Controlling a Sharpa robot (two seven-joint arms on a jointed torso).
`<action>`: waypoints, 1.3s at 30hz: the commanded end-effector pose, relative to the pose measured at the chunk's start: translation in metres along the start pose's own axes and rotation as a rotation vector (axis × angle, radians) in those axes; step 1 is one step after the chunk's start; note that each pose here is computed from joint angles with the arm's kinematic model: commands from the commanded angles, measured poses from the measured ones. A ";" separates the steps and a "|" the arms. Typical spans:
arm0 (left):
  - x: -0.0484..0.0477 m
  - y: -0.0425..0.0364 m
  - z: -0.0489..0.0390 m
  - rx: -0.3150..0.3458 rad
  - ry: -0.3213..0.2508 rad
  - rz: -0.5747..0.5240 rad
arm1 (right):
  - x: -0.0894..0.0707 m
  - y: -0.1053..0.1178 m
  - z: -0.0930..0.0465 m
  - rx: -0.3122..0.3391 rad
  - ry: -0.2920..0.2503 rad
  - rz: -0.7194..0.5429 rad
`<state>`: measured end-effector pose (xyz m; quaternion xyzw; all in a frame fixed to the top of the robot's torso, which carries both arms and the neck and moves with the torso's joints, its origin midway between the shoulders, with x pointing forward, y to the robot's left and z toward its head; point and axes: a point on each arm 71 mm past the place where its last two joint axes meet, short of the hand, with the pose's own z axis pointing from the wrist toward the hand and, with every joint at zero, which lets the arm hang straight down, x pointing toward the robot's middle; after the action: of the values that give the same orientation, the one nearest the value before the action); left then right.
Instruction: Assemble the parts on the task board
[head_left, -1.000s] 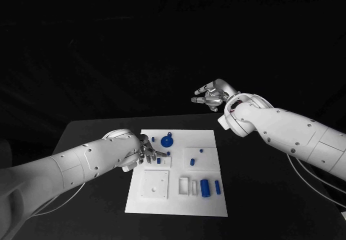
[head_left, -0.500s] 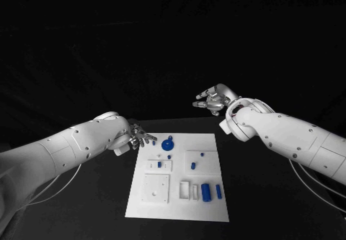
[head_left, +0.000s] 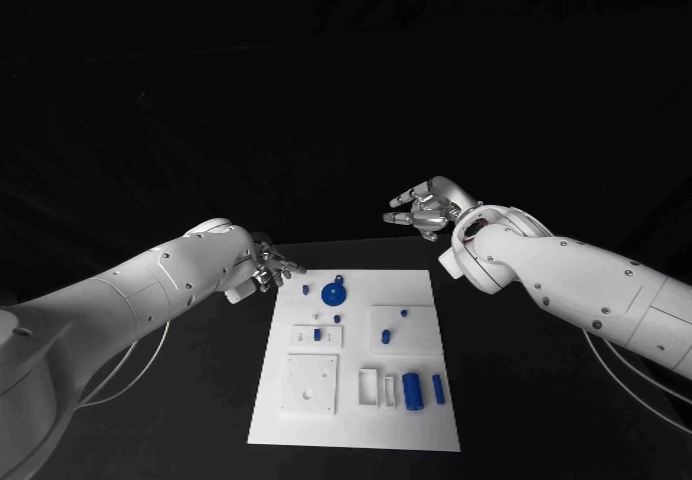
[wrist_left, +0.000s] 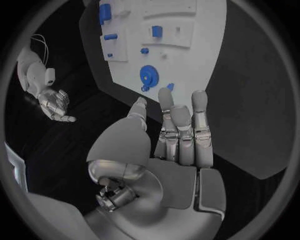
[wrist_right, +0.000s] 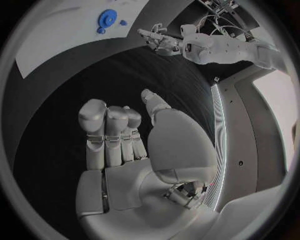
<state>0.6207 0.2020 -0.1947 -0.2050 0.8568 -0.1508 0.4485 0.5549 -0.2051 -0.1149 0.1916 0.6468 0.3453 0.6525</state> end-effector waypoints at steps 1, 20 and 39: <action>-0.0009 0.0016 0.0028 0.021 0.008 0.038 | 0.001 0.003 -0.001 -0.014 0.013 -0.012; 0.0043 0.0162 0.0124 -0.023 -0.003 0.078 | -0.005 0.022 0.002 -0.050 -0.004 0.005; 0.0101 0.0105 0.0132 0.000 0.037 0.021 | -0.005 0.027 0.003 -0.057 -0.008 0.006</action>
<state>0.6251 0.2104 -0.2132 -0.1929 0.8642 -0.1318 0.4456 0.5530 -0.1917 -0.0932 0.1825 0.6333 0.3647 0.6577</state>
